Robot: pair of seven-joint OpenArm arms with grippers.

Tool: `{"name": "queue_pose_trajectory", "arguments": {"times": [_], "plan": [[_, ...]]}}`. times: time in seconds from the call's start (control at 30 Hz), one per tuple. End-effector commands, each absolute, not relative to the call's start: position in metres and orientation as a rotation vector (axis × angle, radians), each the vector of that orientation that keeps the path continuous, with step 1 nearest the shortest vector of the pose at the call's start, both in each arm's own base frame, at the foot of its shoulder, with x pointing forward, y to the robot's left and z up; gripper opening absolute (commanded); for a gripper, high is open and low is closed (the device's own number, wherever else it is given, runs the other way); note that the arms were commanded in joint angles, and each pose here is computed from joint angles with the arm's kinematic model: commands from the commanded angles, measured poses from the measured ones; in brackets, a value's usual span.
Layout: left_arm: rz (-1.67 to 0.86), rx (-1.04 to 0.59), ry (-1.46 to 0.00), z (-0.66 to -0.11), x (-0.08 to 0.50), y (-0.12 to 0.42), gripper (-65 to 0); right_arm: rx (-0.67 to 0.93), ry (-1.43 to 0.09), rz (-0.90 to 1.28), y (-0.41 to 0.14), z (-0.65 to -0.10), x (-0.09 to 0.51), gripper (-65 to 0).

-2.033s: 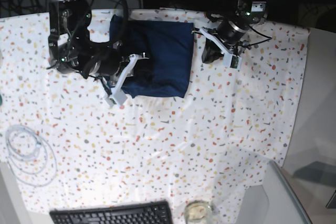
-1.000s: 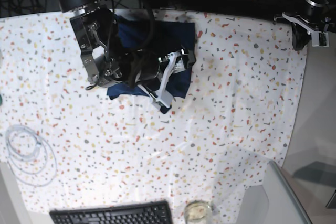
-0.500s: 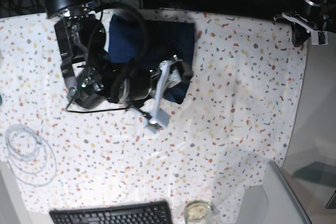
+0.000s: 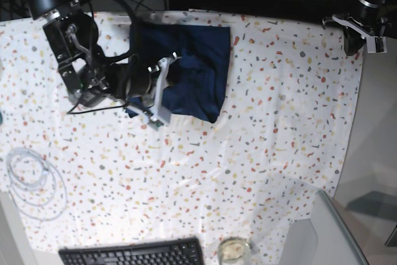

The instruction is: Layout the t-shirt on the table in an organized manner, then fold the t-shirt properly

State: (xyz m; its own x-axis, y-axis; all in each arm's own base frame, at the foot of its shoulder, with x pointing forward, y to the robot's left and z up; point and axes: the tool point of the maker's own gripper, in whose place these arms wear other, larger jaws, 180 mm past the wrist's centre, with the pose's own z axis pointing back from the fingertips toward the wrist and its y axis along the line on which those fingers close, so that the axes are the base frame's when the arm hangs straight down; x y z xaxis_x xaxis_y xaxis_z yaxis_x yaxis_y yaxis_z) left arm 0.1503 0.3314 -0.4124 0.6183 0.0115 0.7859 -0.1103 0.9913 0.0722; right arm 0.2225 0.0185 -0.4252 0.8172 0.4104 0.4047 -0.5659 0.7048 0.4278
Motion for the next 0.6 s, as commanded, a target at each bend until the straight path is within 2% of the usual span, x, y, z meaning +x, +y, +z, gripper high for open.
{"name": "queue_pose_trajectory", "arguments": {"times": [0.0, 0.4, 0.57], "plan": [[0.058, 0.130, -0.940, -0.401, 0.155, 0.336, -65.0, 0.593, -0.309, 0.572, 0.028, -0.420, 0.225, -59.3], [0.061, 0.125, -0.936, -0.403, 0.155, 0.335, -65.0, 0.652, -0.190, 0.813, 0.087, -0.429, 0.167, -59.9], [0.063, 0.122, -0.950, -0.402, 0.161, 0.334, -65.0, 0.655, -0.238, 0.827, 0.088, -0.414, 0.175, -59.9]]}}
